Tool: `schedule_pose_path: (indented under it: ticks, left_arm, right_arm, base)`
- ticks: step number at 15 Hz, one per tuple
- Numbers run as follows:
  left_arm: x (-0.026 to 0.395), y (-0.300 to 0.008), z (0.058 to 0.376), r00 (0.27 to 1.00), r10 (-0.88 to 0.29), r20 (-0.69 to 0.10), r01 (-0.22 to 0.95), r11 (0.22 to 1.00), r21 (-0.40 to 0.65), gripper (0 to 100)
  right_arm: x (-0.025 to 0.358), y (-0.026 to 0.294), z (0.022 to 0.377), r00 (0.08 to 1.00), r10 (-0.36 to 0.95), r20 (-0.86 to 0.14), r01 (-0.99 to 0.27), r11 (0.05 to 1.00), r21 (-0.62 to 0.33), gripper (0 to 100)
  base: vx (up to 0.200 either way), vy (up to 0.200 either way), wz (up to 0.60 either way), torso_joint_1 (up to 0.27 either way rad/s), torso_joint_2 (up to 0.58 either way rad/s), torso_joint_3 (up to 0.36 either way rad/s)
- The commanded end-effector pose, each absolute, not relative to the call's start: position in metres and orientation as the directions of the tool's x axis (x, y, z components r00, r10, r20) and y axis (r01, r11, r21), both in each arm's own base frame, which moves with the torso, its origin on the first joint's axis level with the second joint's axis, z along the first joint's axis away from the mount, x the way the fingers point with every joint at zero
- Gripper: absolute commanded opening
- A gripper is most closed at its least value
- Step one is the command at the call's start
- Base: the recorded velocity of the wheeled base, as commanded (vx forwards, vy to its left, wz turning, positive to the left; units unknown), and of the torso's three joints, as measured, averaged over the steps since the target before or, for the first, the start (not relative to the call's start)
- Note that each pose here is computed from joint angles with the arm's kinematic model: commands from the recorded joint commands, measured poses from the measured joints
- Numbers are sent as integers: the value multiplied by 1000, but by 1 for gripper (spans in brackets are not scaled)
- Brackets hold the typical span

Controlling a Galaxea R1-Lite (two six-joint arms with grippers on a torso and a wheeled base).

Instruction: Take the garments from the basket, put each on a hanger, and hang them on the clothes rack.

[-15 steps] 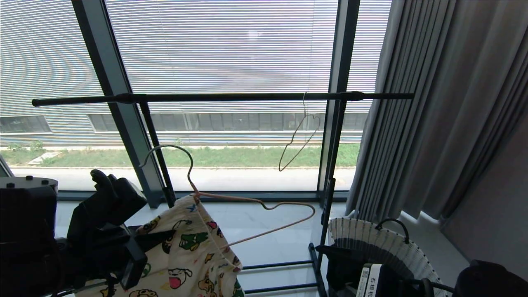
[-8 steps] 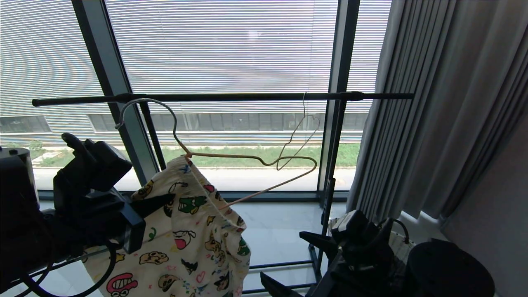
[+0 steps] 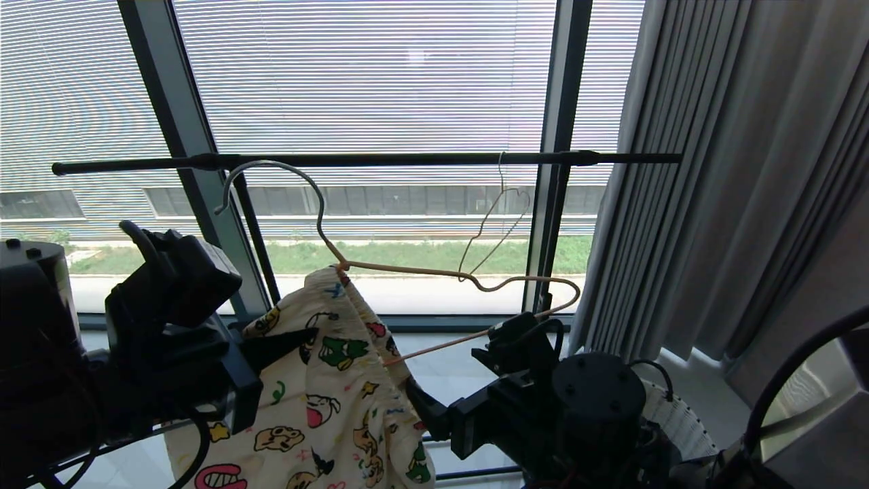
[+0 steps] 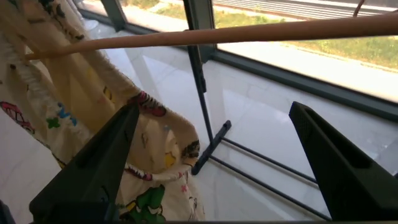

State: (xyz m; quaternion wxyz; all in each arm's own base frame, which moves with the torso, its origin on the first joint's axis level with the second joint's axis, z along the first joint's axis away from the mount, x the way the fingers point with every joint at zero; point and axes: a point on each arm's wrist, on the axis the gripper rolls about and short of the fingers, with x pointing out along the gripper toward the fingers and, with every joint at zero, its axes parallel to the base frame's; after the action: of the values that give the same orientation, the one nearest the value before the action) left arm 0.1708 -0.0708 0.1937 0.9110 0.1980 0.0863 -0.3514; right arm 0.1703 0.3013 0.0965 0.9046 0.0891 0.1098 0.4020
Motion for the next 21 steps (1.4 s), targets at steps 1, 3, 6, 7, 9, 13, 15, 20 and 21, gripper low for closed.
schedule_pose_path:
  ticks: [1, 3, 6, 7, 9, 13, 15, 20, 21]
  left_arm:
    - [169, -76, 194, 722, -626, -294, 692, 656, 302, 0]
    - [170, -76, 195, 723, -625, -293, 690, 658, 301, 0]
    - [173, -73, 195, 738, -608, -293, 675, 673, 302, 0]
    - [174, -72, 195, 740, -605, -293, 672, 676, 302, 0]
    - [173, -72, 196, 743, -603, -290, 669, 678, 304, 0]
    - [174, -72, 201, 752, -600, -273, 659, 684, 312, 0]
    - [175, -72, 204, 757, -599, -263, 654, 689, 313, 0]
    - [181, -59, 203, 810, -520, -272, 586, 747, 314, 0]
    - [183, -52, 202, 831, -485, -274, 554, 769, 319, 0]
  right_arm:
    - [169, 309, 82, 652, 741, -160, -703, 670, 238, 100]
    - [163, 313, 79, 652, 739, -168, -702, 673, 232, 100]
    - [151, 319, 78, 628, 759, -172, -724, 651, 228, 100]
    - [150, 320, 77, 625, 760, -175, -726, 649, 227, 100]
    - [148, 321, 73, 635, 750, -184, -720, 662, 208, 100]
    - [147, 325, 55, 677, 699, -228, -687, 712, 143, 100]
    - [148, 322, 50, 705, 666, -242, -660, 742, 119, 100]
    - [173, 307, 50, 809, 539, -235, -539, 839, 70, 0]
    - [184, 299, 53, 839, 497, -221, -497, 866, 61, 0]
  base:
    - [0, 0, 0, 0, 0, 0]
    - [0, 0, 0, 0, 0, 0]
    - [0, 0, 0, 0, 0, 0]
    - [0, 0, 0, 0, 0, 0]
    - [0, 0, 0, 0, 0, 0]
    - [0, 0, 0, 0, 0, 0]
    - [0, 0, 0, 0, 0, 0]
    - [0, 0, 0, 0, 0, 0]
    - [0, 0, 0, 0, 0, 0]
